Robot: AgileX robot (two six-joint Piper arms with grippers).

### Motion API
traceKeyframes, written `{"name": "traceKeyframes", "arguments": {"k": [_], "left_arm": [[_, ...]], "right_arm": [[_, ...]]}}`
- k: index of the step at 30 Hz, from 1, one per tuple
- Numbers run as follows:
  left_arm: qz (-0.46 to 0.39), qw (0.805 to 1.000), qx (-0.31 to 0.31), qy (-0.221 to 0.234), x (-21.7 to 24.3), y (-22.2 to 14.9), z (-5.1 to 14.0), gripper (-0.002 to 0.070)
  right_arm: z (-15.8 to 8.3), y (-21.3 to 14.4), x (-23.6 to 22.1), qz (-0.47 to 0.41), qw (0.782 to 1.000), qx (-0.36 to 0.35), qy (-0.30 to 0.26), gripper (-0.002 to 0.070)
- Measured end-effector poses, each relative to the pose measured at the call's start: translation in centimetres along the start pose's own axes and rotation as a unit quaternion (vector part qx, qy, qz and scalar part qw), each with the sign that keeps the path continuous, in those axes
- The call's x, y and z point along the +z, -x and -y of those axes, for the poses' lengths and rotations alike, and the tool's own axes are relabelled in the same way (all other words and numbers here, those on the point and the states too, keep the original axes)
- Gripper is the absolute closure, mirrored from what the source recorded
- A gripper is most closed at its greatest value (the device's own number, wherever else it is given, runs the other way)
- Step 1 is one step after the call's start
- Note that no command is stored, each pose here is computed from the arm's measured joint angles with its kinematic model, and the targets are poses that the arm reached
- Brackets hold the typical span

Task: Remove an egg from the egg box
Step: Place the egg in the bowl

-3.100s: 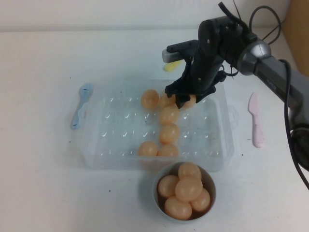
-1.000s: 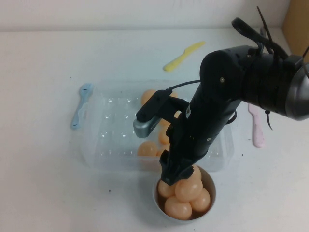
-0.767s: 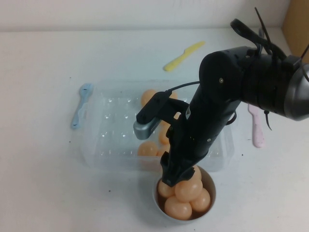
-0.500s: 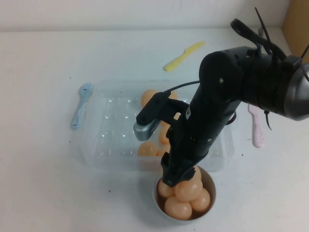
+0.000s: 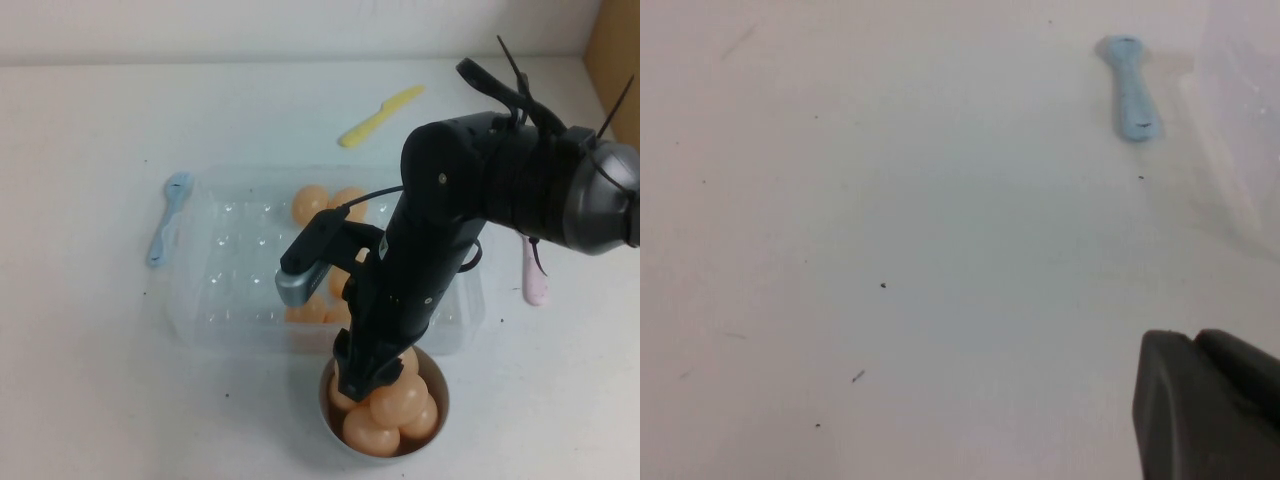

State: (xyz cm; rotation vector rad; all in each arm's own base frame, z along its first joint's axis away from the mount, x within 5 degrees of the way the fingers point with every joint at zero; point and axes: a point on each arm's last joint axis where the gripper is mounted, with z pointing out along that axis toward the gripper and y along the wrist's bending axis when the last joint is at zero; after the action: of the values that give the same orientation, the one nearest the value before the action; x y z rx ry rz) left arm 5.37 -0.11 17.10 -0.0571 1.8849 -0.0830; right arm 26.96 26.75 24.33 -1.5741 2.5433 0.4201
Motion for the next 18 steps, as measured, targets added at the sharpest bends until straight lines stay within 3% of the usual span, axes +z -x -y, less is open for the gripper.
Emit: {"name": "traceKeyframes", "arguments": {"k": [11,18], "left_arm": [[0.0,1.0,0.0,0.0,0.0,0.0,0.0,0.068],[0.0,1.0,0.0,0.0,0.0,0.0,0.0,0.068]], "right_arm": [[-0.01,-0.01,0.18,-0.004,1.0,0.001,0.005,0.0312],[-0.03,0.0,0.18,-0.004,1.0,0.001,0.006,0.027]]}}
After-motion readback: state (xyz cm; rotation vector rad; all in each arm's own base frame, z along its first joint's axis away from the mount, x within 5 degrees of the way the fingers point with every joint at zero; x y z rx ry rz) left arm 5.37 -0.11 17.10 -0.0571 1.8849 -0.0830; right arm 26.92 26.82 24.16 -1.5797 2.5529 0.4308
